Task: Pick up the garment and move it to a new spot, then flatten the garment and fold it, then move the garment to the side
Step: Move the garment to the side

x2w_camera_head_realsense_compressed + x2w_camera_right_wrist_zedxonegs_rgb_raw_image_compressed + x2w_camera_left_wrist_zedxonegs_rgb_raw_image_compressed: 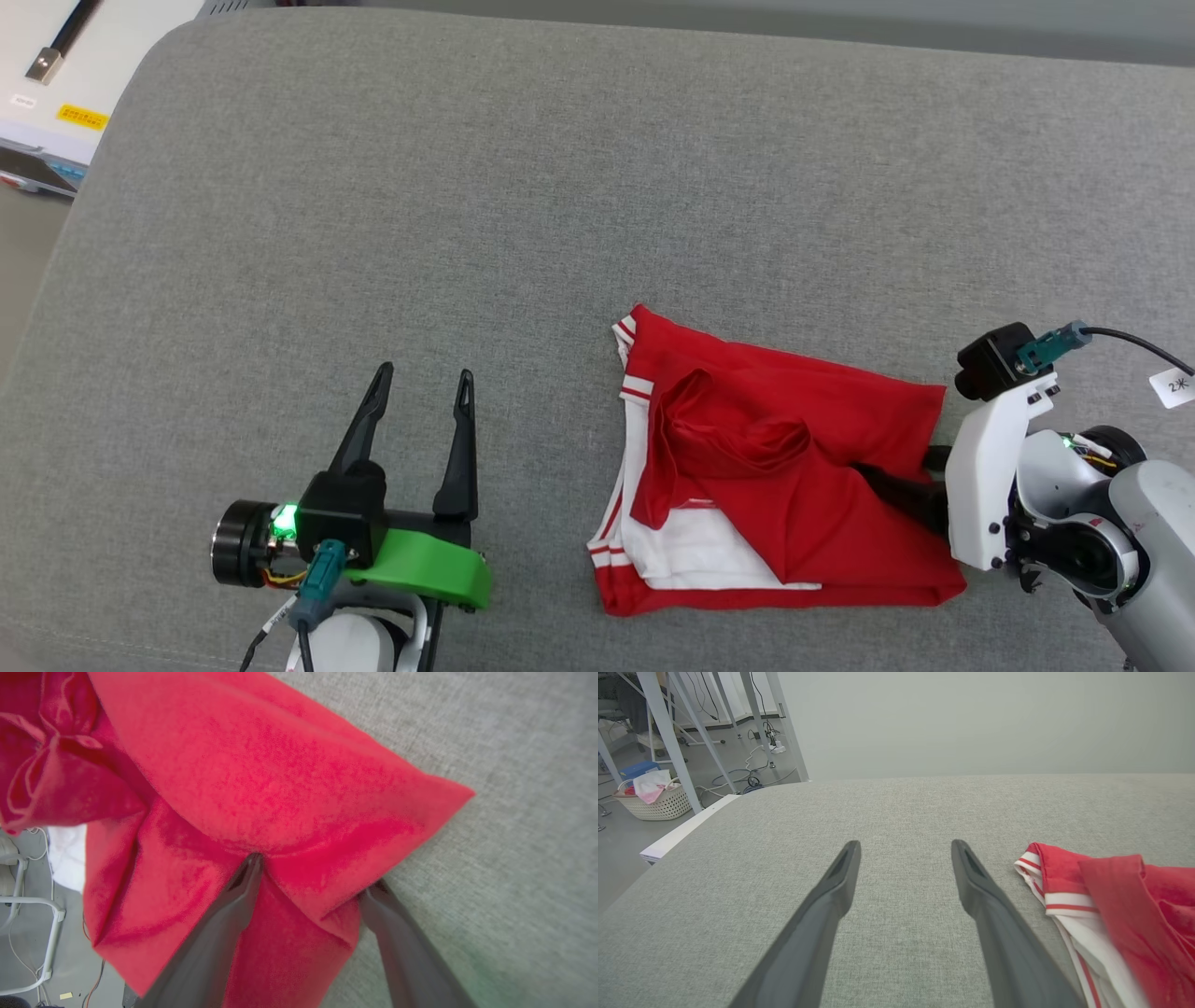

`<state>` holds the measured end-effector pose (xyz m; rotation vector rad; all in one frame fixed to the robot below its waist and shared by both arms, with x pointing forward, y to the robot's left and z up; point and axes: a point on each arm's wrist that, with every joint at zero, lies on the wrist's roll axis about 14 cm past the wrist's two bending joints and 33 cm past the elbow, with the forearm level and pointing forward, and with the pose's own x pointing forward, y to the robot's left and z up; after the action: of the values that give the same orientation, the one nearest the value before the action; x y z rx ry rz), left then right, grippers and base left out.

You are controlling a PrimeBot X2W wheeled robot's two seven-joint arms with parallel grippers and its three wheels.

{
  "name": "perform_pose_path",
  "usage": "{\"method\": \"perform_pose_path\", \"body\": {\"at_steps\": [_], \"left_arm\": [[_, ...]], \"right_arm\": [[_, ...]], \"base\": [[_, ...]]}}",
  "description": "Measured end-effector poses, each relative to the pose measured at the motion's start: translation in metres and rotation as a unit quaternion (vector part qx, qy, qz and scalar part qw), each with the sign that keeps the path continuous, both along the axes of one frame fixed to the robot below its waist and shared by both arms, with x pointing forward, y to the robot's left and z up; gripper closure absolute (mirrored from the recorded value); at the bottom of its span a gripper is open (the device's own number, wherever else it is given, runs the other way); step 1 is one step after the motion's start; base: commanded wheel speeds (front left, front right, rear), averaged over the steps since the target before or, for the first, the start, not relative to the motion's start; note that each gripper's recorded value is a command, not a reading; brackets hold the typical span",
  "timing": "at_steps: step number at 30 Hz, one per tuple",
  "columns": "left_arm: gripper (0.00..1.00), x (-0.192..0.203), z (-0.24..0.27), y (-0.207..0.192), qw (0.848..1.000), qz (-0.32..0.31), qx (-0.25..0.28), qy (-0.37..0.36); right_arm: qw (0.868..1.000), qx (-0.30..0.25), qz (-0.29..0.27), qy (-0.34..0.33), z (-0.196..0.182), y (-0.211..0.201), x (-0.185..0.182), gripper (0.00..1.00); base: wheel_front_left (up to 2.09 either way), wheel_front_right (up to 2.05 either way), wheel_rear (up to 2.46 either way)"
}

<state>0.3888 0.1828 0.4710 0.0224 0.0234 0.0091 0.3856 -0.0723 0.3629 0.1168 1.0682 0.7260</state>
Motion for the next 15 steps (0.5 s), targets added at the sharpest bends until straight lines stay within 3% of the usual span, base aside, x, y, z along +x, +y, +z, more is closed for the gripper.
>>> {"method": "perform_pose_path", "body": {"at_steps": [5, 6, 7, 15], "left_arm": [[0.0, 0.001, -0.003, -0.001, 1.0, -0.001, -0.003, 0.004], [0.0, 0.001, -0.003, -0.002, 1.0, -0.002, -0.004, 0.004], [0.0, 0.001, -0.003, -0.003, 1.0, -0.002, -0.004, 0.004], [0.0, 0.001, 0.002, -0.006, 1.0, -0.004, -0.009, -0.003]], "right_arm": [[1.0, 0.008, 0.008, -0.01, 0.0, 0.007, 0.002, 0.02], [1.0, 0.013, 0.005, -0.015, 0.001, 0.008, 0.004, 0.84], [1.0, 0.017, 0.003, -0.018, 0.002, 0.009, 0.004, 1.0], [0.997, 0.044, -0.017, -0.064, 0.02, 0.008, 0.015, 1.0]], "base": [[0.0, 0.0, 0.0], [0.0, 0.0, 0.0], [0.0, 0.0, 0.0], [0.0, 0.0, 0.0]]}}
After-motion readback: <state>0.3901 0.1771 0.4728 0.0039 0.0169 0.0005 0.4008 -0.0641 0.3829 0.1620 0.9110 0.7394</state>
